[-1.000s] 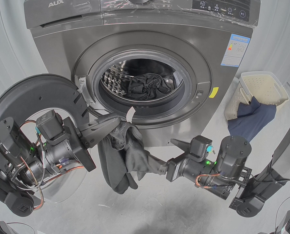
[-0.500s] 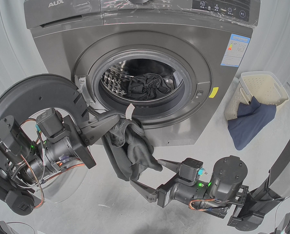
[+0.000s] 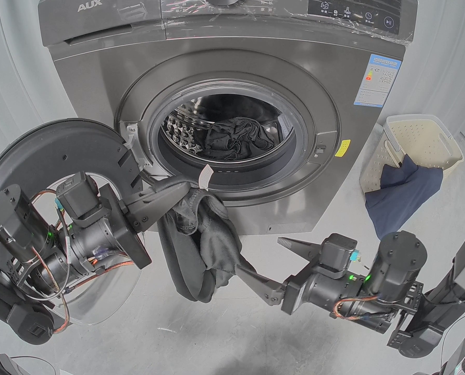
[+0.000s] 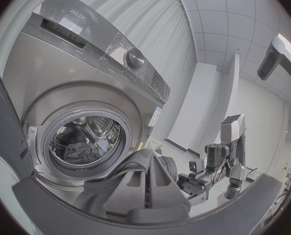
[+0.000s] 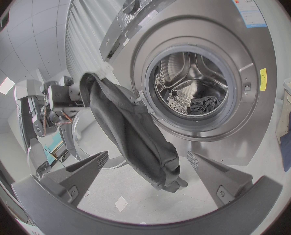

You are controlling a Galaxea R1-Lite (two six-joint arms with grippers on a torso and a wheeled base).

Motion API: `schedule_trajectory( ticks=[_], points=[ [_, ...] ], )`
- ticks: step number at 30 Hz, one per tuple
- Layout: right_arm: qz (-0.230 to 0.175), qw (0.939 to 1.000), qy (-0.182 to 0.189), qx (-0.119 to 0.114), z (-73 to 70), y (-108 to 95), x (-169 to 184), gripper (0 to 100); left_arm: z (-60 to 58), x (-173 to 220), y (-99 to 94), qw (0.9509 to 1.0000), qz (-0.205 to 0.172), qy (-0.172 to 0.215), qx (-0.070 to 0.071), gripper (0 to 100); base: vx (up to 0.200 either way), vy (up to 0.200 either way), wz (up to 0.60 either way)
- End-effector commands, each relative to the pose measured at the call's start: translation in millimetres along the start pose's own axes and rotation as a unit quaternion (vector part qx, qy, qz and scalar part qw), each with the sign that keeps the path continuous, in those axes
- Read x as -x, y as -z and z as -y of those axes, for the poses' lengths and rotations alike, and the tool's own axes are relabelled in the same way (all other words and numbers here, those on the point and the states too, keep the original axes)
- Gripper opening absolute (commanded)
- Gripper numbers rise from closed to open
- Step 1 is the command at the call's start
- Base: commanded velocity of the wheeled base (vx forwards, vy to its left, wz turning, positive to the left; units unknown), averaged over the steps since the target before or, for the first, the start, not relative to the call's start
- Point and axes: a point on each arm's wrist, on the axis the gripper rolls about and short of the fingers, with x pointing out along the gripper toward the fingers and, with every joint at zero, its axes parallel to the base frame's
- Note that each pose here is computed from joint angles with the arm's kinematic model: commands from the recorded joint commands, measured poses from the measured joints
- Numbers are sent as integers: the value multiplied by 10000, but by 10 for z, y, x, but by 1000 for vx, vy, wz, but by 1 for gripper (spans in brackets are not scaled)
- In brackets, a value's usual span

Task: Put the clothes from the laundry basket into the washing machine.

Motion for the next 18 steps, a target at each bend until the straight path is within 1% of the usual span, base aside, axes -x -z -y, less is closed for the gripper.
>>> schedule_trajectory(
  ticks=[1, 3, 5, 8, 10, 13, 14, 15, 16, 18],
  points=[
    [311, 9994, 165, -13, 178, -221, 177, 100, -9, 3, 6, 10000, -13, -15, 1, 0, 0, 0, 0],
    [369, 9989, 303, 2, 260, -252, 137, 100, 1, 5, 2, 10000, -9, 8, 1, 0, 0, 0, 0],
    [358, 9988, 328, 1, 285, -232, 51, 100, 11, 5, -5, 10000, 4, 26, -1, 0, 0, 0, 0],
    [160, 9992, 359, 15, 325, -41, -186, 100, 21, 8, -9, 10000, 9, 42, 7, 0, 0, 0, 0],
    [25, 9993, 362, 87, 340, 79, -313, 100, 25, 13, -14, 10000, 15, 51, 4, 0, 0, 0, 0],
    [-15, 9996, 276, 106, 288, 131, -374, 100, 25, 13, -14, 10000, 15, 51, 4, 0, 0, 0, 0],
    [-38, 9997, 194, 117, 238, 155, -393, 100, 25, 13, -14, 10000, 15, 51, 4, 0, 0, 0, 0],
    [-39, 9998, 187, 110, 233, 156, -393, 100, 25, 13, -14, 10000, 15, 51, 4, 0, 0, 0, 0],
    [-50, 9999, 87, 122, 169, 171, -387, 100, 24, 12, -10, 10000, 8, 49, 7, 0, 0, 0, 0],
    [-47, 9999, -22, 127, 100, 184, -374, 100, 24, 12, -10, 10000, 8, 49, 7, 0, 0, 0, 0]
  ],
)
